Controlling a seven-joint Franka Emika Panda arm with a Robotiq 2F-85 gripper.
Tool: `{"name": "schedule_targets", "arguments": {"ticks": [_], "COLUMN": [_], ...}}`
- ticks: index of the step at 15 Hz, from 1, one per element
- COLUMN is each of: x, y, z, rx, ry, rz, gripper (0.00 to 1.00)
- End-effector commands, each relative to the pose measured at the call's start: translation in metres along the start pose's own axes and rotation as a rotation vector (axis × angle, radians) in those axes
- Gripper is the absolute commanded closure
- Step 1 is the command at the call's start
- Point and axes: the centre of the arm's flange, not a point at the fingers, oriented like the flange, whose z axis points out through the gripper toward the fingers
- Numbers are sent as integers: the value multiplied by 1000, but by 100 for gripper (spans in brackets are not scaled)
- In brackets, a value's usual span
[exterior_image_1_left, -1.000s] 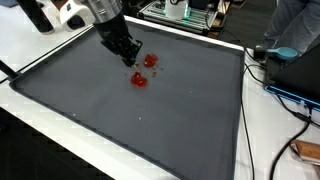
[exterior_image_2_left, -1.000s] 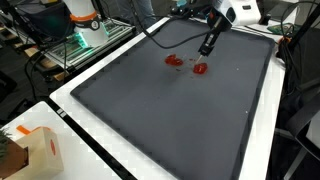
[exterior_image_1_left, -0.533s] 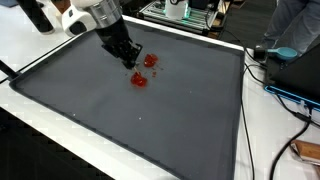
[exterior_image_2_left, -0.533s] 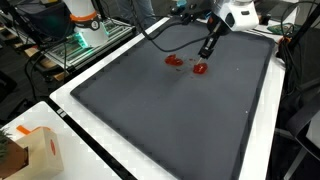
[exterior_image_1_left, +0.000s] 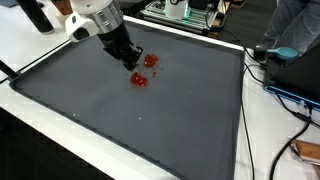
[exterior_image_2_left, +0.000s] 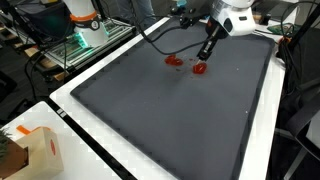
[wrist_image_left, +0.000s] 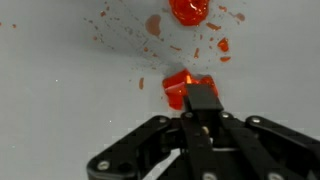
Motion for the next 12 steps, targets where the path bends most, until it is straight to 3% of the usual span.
{"name": "schedule_targets", "arguments": {"ticks": [1, 12], "x": [4, 1], "y": [4, 5], "z": [7, 16], "rx": [1, 1], "ry": [-11, -21], "rz": [-16, -15], "gripper": [97, 97]}}
